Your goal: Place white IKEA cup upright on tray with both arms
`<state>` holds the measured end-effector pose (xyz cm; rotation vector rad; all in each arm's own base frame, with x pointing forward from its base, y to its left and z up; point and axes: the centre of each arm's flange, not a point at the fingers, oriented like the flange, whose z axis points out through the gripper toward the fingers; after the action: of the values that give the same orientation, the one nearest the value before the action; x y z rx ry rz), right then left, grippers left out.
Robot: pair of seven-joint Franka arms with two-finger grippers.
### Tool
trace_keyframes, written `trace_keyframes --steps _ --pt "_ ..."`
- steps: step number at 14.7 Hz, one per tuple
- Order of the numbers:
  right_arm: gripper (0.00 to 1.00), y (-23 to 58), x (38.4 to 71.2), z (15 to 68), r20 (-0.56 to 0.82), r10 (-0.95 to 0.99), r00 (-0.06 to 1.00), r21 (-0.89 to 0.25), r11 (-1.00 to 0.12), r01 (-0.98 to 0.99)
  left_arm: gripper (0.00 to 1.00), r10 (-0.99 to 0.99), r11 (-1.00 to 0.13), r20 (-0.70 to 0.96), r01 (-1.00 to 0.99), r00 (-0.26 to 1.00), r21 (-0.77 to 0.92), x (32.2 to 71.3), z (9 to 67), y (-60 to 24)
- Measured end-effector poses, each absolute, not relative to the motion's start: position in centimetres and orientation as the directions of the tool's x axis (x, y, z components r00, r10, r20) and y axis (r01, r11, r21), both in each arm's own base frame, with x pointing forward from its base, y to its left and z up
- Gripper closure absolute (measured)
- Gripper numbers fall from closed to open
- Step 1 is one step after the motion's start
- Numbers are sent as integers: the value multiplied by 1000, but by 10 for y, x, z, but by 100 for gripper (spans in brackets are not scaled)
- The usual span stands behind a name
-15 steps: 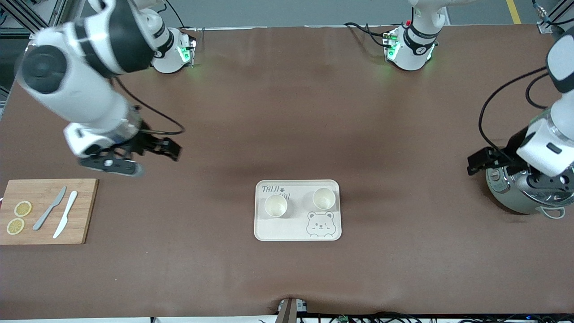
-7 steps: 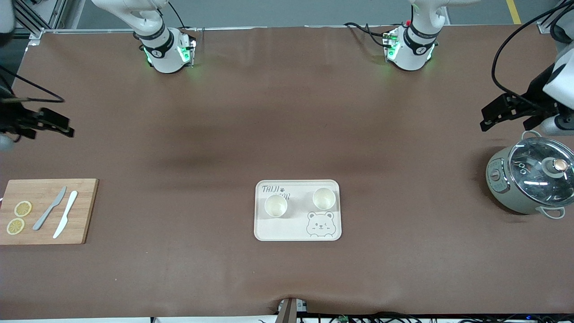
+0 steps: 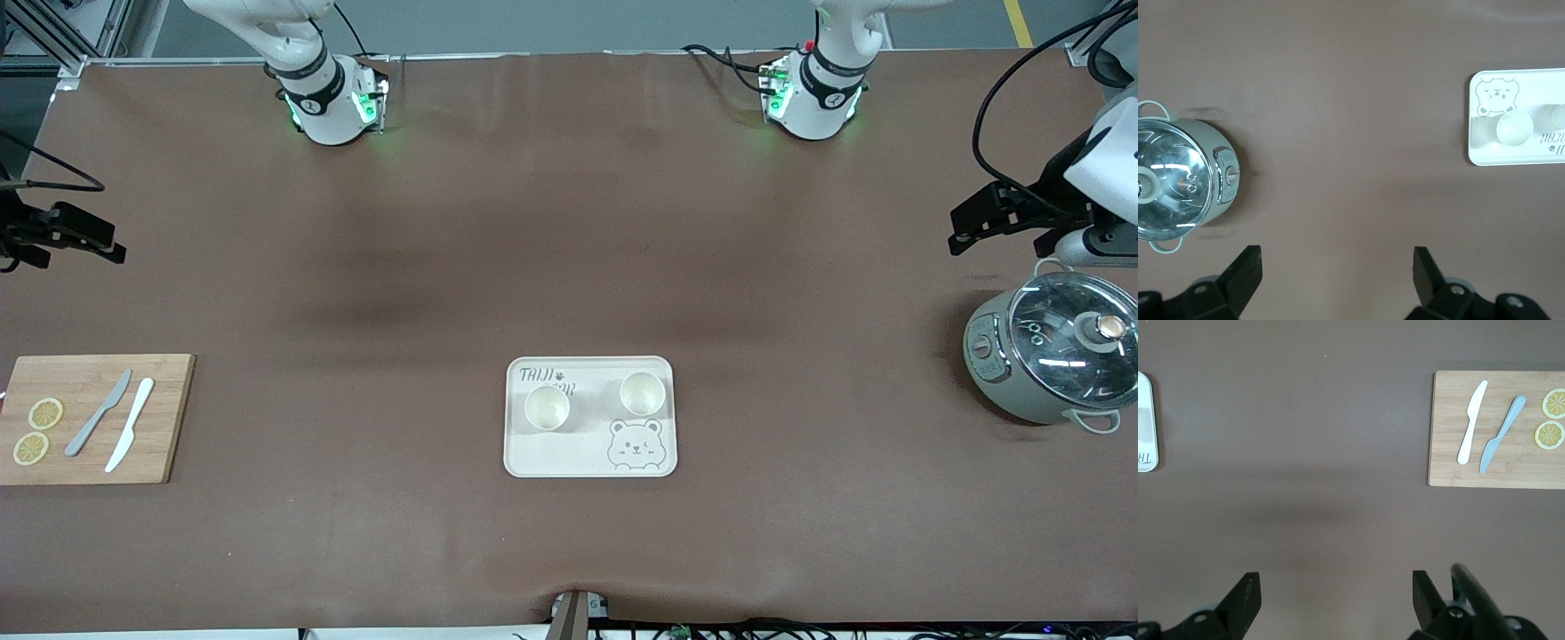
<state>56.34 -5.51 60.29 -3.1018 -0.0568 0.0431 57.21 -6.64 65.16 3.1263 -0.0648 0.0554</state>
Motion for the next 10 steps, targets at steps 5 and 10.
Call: trace_keyframes --steps 5,10 --pt "0 -54 564 600 -28 43 999 -22 -999 43 0 -48 -999 34 -49 998 10 571 654 -55" --pt "0 -53 564 600 -28 46 999 -20 -999 46 0 -141 -990 5 -141 990 8 568 652 -54"
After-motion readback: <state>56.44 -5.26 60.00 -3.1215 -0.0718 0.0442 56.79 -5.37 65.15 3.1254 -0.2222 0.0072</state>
